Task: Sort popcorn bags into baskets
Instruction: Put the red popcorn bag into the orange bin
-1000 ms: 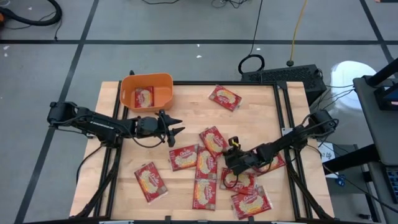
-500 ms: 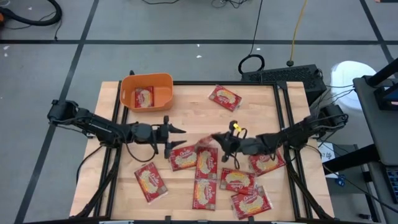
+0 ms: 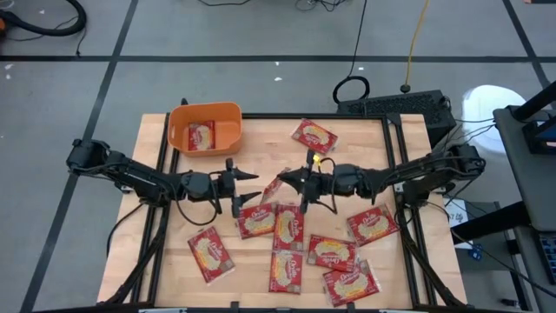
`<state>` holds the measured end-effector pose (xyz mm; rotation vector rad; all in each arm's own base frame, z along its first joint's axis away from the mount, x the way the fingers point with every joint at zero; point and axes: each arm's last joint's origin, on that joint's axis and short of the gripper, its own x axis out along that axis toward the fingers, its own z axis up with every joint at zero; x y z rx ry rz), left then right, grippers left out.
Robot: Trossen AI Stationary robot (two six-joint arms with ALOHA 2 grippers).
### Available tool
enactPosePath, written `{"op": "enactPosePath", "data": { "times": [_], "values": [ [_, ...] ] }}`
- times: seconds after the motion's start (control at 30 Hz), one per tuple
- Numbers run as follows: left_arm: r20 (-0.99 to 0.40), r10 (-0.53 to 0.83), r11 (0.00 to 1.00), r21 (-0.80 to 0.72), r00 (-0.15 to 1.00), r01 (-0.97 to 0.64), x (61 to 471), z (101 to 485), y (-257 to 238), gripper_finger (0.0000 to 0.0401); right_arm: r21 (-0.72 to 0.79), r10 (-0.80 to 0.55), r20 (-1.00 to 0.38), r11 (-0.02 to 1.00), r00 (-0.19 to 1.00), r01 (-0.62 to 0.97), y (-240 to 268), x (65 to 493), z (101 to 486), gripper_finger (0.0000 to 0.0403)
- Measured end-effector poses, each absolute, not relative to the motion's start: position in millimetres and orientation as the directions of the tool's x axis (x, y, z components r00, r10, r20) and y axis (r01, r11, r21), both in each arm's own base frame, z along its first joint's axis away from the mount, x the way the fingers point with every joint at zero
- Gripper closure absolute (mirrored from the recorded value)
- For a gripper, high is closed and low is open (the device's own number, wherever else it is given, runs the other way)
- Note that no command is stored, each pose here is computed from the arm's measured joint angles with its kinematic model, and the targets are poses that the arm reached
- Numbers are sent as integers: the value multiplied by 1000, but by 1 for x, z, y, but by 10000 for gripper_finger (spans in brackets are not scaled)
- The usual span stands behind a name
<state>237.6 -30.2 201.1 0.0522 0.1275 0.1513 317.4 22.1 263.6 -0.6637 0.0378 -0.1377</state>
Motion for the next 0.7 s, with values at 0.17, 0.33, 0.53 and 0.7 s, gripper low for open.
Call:
{"op": "enactPosePath", "data": {
  "times": [0.17,0.33,0.53,0.7],
  "values": [
    [-115,160,986,69,980,-153,238,202,-26,173,-619,-35,7,785,999,32,17,318,263,403],
    [-94,-95,988,-130,991,83,240,205,-6,189,-650,93,-45,754,995,-100,22,318,258,403],
    [-151,-228,954,-232,962,190,244,192,14,189,-697,237,-44,688,970,-200,30,317,258,403],
    [-47,-403,883,-284,914,374,256,182,17,161,-729,339,-42,633,940,-261,33,316,259,403]
  ]
}}
